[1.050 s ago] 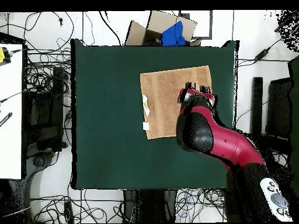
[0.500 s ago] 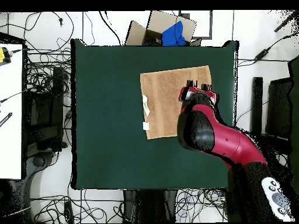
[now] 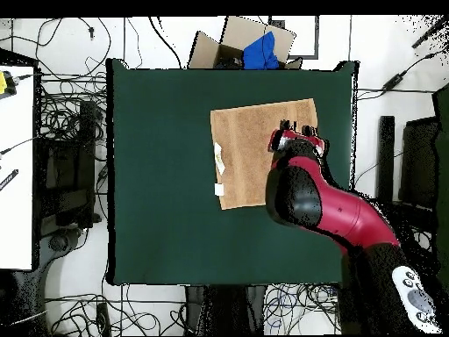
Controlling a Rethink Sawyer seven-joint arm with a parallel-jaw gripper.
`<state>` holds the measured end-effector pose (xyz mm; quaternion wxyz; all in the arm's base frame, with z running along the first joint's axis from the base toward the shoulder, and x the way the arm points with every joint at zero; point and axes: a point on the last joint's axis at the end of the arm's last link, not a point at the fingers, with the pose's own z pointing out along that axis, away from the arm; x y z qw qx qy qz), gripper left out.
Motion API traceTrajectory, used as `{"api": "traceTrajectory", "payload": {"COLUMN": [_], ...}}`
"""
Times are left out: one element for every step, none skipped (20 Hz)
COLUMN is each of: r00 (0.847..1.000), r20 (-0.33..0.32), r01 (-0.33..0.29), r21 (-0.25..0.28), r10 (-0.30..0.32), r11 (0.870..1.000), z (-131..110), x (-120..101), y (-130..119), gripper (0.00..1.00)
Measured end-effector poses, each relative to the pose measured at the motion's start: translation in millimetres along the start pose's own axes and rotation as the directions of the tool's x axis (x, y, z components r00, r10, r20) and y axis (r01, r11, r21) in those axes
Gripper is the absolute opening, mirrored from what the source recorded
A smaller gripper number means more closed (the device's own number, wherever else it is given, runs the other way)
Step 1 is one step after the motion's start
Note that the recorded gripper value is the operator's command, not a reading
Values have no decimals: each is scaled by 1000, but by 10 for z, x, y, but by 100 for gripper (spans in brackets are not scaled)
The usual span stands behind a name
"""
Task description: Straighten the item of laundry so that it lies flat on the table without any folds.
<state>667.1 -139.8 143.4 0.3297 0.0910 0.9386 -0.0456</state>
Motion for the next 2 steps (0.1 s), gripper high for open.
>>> {"api": "traceTrajectory", "payload": {"r00": [1000, 1000], "r20": [0, 0], "r01": [1, 1], "r21": [0, 0], "r10": [-1, -1], "r11": [1000, 1000], "z": [0, -1], "x": [1, 2], "y": [4, 8], "gripper": [100, 100]}}
